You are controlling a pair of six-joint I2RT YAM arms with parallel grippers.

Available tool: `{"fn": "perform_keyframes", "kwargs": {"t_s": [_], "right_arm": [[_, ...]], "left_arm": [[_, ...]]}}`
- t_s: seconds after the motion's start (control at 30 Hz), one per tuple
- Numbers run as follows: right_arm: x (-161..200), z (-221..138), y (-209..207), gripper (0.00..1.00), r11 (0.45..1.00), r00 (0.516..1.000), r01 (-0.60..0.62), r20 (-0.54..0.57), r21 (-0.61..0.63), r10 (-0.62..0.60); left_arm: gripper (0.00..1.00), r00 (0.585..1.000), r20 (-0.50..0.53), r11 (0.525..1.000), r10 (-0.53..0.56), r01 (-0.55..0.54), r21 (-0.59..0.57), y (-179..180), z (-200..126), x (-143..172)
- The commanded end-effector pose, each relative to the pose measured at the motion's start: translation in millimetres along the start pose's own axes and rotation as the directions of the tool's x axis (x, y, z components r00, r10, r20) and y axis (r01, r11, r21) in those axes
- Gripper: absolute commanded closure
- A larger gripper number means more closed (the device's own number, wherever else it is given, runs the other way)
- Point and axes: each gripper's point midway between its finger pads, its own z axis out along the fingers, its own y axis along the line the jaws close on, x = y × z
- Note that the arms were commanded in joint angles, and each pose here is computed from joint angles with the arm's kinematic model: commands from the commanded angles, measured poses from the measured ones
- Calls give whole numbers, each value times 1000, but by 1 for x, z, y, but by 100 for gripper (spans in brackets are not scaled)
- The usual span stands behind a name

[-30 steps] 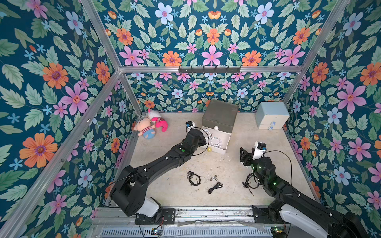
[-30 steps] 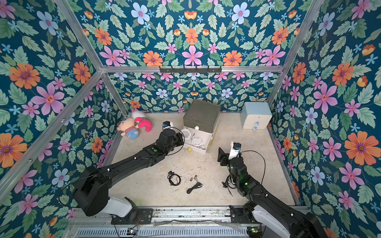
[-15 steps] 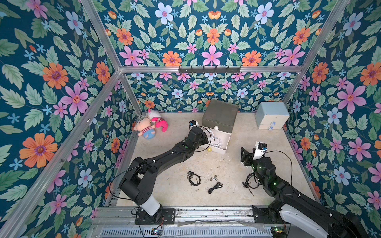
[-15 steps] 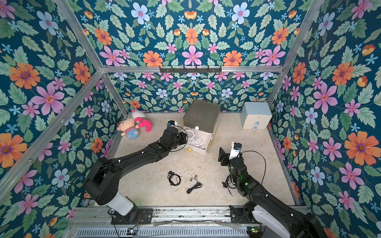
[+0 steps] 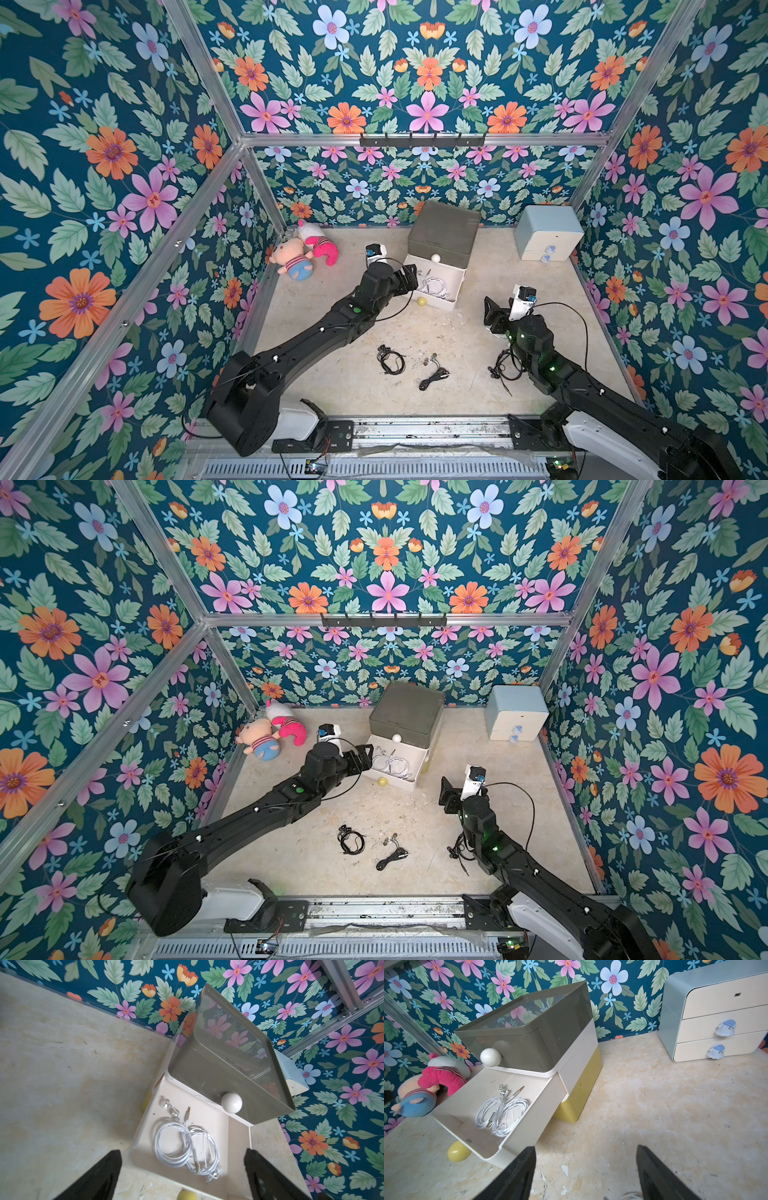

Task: Place the wired earphones into the drawer by color
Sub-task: Place the wired earphones in the drawer.

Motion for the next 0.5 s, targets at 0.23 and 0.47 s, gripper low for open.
{"fn": "perform_keyframes", "kwargs": {"t_s": [0.23,0.47], "right_arm": [[26,-2,-8,19,995,982,-62,-175,73,74],[50,-4,-28,19,977,938,-101,-310,189,157]], "left_arm": [[1,949,146,960,280,-276,-50,41,-55,3],[1,895,200,917,398,-383,-108,72,-70,23]]}}
